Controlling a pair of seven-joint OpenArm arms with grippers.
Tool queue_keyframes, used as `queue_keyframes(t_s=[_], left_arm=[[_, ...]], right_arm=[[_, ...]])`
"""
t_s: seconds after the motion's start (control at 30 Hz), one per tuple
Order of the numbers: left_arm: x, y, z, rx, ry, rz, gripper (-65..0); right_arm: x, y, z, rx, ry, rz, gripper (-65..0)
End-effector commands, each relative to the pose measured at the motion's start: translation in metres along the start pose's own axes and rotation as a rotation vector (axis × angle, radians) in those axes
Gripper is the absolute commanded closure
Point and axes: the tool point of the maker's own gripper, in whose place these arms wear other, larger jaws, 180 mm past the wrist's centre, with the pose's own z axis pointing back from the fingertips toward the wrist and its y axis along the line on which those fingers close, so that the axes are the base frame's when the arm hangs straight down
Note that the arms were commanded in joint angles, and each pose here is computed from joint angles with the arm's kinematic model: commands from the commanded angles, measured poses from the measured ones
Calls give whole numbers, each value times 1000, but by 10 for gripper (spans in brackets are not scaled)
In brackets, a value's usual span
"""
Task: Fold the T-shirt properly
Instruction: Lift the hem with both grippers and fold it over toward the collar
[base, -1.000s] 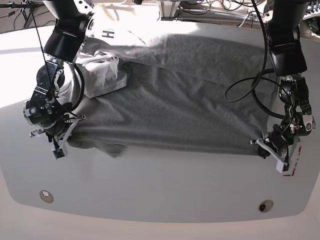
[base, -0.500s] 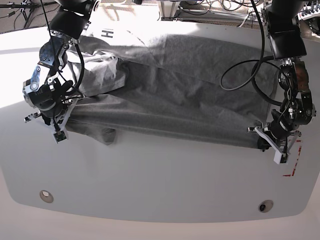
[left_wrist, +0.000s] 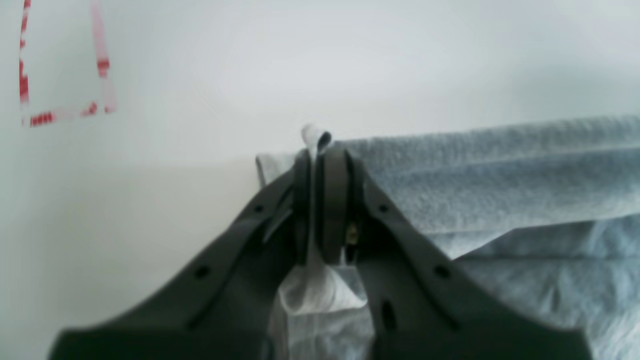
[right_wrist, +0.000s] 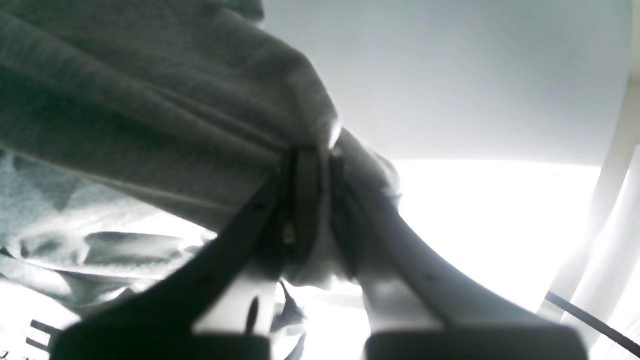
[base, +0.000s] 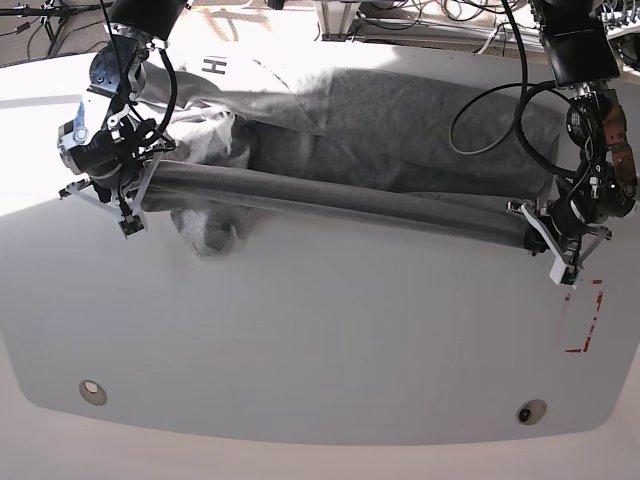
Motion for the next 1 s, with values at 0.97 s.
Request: queue_keyframes(t_s=[0.97], left_arm=[[-83,21,19,51,205,-43,0]], right_arm=[[-53,47,-2,93,116,0,-13]])
